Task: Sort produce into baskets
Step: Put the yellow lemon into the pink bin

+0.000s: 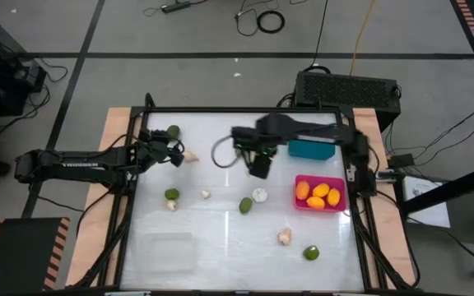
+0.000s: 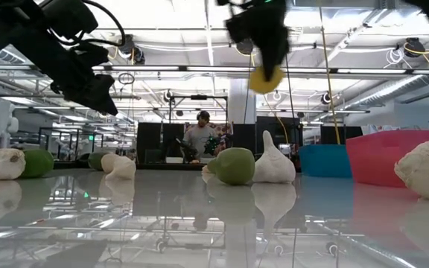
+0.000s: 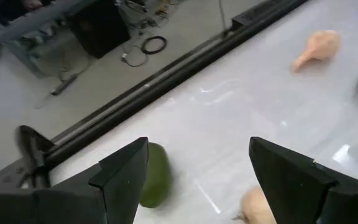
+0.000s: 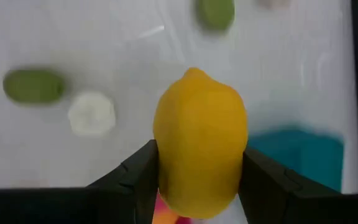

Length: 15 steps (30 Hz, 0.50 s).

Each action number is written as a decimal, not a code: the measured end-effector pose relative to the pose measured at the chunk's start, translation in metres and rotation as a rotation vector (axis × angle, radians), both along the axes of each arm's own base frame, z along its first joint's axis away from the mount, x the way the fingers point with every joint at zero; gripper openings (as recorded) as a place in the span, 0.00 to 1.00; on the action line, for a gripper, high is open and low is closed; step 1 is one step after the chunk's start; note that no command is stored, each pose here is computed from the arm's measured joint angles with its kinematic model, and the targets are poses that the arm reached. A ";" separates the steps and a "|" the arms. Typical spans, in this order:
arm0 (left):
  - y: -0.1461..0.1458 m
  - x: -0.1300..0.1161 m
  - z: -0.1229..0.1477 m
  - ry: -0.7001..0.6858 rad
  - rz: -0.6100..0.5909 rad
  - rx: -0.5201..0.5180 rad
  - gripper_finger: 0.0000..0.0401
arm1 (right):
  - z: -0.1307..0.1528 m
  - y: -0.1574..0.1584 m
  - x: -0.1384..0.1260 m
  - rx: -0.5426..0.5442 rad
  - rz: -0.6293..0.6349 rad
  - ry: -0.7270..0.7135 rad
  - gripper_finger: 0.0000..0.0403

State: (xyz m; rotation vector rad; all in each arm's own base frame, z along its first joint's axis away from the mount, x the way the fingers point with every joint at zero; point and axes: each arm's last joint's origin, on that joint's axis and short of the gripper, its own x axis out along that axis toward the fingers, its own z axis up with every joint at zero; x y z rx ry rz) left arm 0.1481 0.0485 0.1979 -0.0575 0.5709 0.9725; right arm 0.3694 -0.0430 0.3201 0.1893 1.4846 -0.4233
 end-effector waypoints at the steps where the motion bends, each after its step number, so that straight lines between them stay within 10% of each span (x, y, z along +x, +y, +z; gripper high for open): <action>1: 0.000 0.000 0.000 -0.002 -0.004 -0.003 0.71 | 0.000 0.007 -0.012 0.002 -0.028 0.011 0.43; 15: -0.002 0.009 0.007 -0.130 -0.115 -0.066 0.71 | -0.057 0.083 -0.147 0.085 -0.345 -0.019 0.45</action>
